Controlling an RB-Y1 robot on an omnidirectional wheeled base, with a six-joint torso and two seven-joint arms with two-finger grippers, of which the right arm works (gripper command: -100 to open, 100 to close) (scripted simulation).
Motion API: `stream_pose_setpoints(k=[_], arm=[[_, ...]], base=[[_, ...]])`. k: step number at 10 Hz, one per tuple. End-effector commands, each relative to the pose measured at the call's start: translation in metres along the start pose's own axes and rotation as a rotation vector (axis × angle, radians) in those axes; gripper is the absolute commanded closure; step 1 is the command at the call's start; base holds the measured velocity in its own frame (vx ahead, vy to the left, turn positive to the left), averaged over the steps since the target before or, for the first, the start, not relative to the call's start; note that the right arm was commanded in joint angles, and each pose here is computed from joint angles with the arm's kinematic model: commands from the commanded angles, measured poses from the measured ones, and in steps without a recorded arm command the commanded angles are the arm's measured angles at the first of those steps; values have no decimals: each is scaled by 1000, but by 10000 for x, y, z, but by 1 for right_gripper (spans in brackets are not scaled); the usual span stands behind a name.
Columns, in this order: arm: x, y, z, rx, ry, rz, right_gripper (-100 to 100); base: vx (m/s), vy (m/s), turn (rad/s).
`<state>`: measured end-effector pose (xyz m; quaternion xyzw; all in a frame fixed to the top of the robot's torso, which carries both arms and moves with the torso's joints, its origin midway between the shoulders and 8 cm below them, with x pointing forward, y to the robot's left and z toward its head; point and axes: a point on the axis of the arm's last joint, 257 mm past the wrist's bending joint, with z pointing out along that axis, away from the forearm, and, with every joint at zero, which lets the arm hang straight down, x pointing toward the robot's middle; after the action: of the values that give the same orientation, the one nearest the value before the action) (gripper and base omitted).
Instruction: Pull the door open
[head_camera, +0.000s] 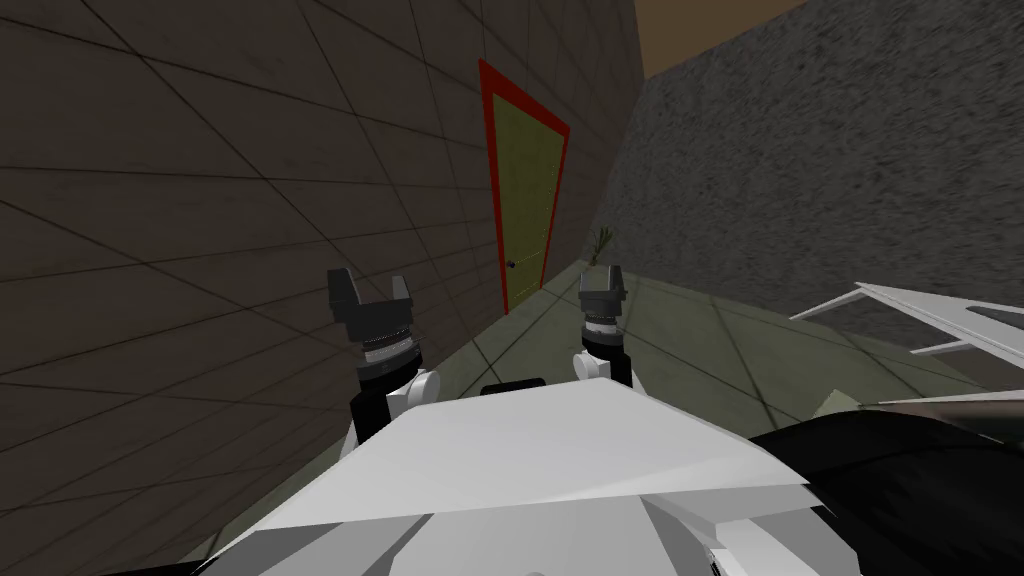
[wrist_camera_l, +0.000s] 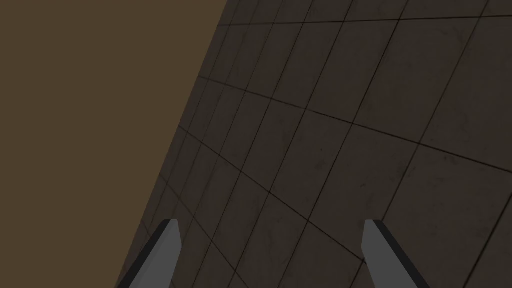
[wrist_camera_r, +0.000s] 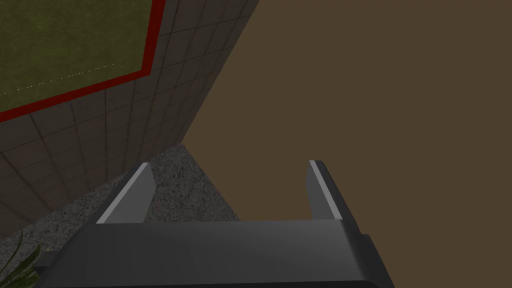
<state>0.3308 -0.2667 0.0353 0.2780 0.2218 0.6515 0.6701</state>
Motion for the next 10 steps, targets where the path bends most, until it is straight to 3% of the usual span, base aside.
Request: stream_pose_setpoints(k=[1,10], arm=[[-33,-83,-33,16,-2,-24,-100],[-281,-561,-256,112,-25,-176,-100]], base=[[24,-36,231],[57,-56,205]])
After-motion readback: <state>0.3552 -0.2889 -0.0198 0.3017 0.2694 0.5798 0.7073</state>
